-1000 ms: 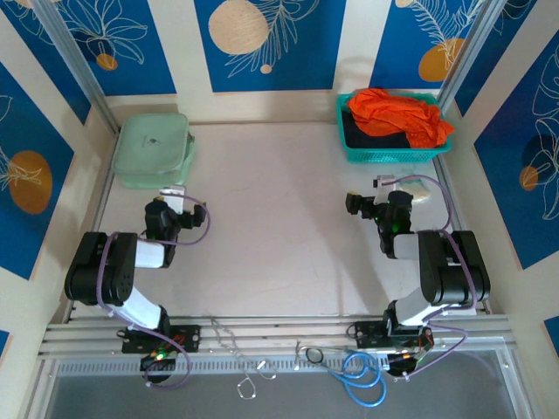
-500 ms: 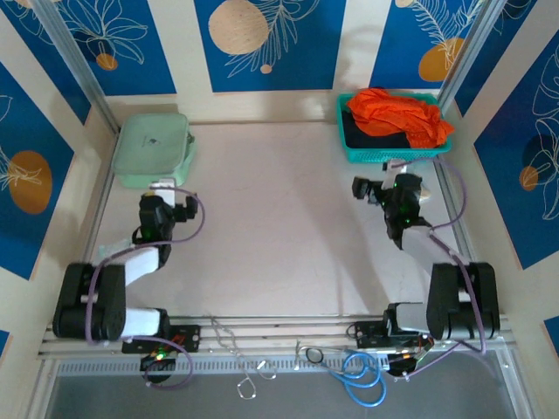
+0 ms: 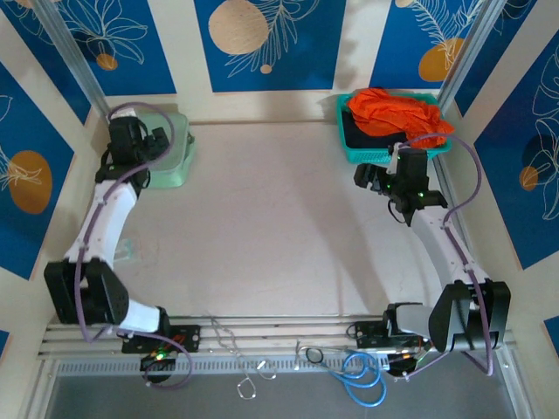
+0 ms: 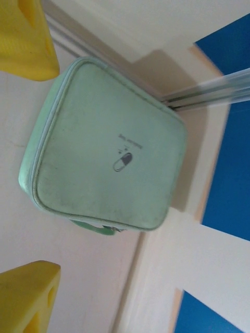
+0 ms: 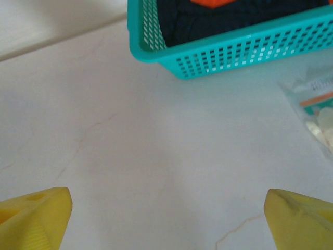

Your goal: Fold and stack the t-shirts

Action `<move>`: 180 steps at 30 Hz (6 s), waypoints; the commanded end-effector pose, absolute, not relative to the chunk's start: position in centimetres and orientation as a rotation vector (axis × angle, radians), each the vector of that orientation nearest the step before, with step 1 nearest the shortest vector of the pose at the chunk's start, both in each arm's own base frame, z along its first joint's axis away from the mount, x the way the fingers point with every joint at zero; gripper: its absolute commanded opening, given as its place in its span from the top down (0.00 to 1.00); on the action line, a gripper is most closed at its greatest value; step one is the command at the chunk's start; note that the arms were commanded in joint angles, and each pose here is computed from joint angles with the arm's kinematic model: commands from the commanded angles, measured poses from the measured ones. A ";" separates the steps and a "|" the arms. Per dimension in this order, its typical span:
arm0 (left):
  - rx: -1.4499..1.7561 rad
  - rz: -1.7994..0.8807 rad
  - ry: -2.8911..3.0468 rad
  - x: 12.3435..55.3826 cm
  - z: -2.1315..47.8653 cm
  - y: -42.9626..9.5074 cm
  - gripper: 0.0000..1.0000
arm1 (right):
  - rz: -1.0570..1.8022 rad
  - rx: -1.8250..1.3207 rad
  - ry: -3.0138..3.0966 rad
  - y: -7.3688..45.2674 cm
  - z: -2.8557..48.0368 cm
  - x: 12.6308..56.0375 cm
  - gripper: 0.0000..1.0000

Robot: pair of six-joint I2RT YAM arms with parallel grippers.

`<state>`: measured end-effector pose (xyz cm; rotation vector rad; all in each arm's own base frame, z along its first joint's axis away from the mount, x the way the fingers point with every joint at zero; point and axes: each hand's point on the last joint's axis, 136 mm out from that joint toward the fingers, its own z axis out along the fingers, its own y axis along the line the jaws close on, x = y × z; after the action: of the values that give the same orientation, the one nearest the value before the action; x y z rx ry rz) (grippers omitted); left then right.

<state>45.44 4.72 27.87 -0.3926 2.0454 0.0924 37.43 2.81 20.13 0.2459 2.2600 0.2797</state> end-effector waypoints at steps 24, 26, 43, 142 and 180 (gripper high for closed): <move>-0.099 -0.177 2.239 42.5 24.1 -3.7 0.00 | 0.151 0.312 2.417 -8.5 15.7 63.3 0.17; -0.068 -0.174 2.249 42.4 24.0 -4.5 0.00 | 0.160 0.281 2.391 -8.1 14.8 64.5 0.17; 0.045 -0.089 2.268 41.7 23.6 -7.2 0.00 | 0.113 0.230 2.295 -7.5 13.6 67.7 0.66; -0.579 -0.305 2.747 27.9 3.4 -7.5 0.40 | -0.021 -0.606 2.805 31.5 8.5 19.2 1.00; -0.116 -0.097 2.473 40.6 18.1 -11.3 0.24 | 0.212 0.263 2.757 12.7 14.4 28.1 0.23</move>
<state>40.27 -11.72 16.62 -0.1279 2.5169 -0.1364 31.77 9.98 14.17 0.1410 2.6853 -0.0676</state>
